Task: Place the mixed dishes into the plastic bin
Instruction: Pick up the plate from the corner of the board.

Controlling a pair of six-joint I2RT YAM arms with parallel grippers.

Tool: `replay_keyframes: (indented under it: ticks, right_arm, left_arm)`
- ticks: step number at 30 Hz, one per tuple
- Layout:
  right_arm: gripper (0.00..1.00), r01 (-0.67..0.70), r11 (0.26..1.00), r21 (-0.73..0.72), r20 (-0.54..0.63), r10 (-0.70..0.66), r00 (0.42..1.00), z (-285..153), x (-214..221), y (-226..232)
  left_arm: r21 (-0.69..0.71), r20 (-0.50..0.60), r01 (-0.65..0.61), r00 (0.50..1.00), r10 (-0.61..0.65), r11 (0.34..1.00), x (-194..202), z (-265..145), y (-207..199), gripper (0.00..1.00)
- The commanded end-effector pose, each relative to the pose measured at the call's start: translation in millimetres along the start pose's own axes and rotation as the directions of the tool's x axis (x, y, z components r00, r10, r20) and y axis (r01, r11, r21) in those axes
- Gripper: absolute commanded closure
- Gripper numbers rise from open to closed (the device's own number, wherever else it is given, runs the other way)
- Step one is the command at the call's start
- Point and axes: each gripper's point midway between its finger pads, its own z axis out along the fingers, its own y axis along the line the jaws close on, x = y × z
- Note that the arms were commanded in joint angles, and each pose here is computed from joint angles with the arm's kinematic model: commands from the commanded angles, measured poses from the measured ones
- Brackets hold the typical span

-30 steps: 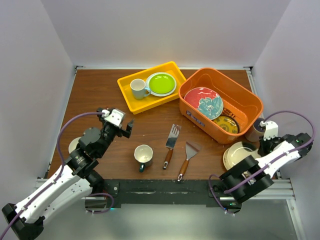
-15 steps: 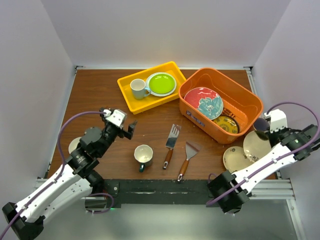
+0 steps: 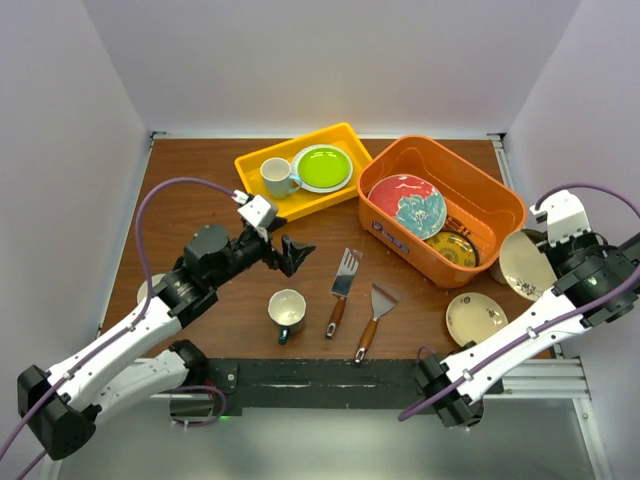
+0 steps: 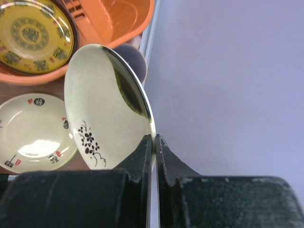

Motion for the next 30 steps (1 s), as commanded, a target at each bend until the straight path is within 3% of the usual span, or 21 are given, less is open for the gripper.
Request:
replay_keyframes:
  ticks: [1, 10, 21, 22, 30]
  right_arm:
    - [1.0, 0.042, 0.999, -0.022, 0.119, -0.039, 0.992, -15.4, -36.8, 1.3]
    - [1.0, 0.002, 0.989, -0.146, 0.276, 0.039, 0.96, -19.7, -72.9, 14.4]
    - [1.0, -0.062, 0.937, -0.345, 0.324, 0.18, 0.929, -3.5, -89.5, 42.2]
    - [1.0, -0.063, 0.932, -0.357, 0.324, 0.187, 0.927, -2.1, -89.9, 44.0]
    - [1.0, -0.073, 0.882, -0.466, 0.32, 0.245, 0.915, 6.9, -94.8, 63.9]
  left_arm:
    - [0.206, 0.128, 0.109, 0.982, -0.137, 0.973, -57.8, 11.5, -39.8, 0.0]
    - [0.446, 0.074, 0.214, 0.959, -0.275, 0.869, -76.5, 60.6, -82.2, 0.0]
    - [0.513, 0.062, 0.187, 0.965, -0.253, 0.838, -86.1, 157.9, -152.4, 0.0]
    - [0.513, 0.019, 0.219, 0.964, -0.265, 0.83, -69.2, 173.2, -157.0, 0.0]
    - [0.568, -0.013, 0.256, 0.953, -0.302, 0.783, -63.3, 213.5, -196.1, 0.0]
